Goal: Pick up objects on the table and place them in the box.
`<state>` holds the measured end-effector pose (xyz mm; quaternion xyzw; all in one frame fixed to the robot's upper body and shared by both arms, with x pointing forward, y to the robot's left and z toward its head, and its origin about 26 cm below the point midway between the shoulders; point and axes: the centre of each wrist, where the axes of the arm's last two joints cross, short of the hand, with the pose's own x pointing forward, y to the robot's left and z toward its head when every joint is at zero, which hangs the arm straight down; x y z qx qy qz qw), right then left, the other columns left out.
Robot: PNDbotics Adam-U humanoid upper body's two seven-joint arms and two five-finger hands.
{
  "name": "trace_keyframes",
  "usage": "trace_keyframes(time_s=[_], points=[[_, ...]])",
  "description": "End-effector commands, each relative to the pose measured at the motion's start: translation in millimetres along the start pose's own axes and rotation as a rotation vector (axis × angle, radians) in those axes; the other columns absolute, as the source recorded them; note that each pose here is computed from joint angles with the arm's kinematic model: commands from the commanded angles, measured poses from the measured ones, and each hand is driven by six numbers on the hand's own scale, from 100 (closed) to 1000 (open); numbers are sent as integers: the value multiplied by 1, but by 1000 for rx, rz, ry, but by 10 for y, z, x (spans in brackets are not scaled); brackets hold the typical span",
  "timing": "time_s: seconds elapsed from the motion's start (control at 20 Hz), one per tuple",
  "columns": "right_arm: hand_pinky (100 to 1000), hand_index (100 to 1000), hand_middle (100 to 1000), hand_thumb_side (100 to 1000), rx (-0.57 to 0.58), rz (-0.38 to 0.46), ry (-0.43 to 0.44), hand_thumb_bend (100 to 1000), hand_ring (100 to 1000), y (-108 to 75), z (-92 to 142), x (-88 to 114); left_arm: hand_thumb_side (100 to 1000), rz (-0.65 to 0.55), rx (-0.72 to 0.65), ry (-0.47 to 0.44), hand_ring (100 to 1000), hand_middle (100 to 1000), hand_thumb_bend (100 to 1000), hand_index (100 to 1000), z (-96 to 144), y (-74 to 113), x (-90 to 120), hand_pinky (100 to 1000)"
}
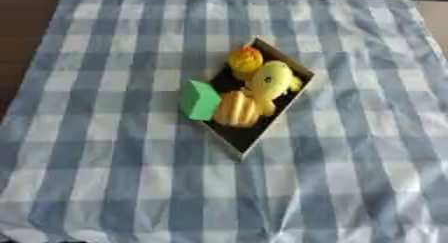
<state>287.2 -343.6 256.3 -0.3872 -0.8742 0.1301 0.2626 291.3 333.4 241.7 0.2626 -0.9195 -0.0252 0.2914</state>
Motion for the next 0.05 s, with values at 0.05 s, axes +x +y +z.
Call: trace_keyframes(time_s=[0.05], points=[[880,812,658,556,-46,-8,-31,100,911,-70,-35,32,467,11,45,-26,750,616,100,778,4,76,27,713]])
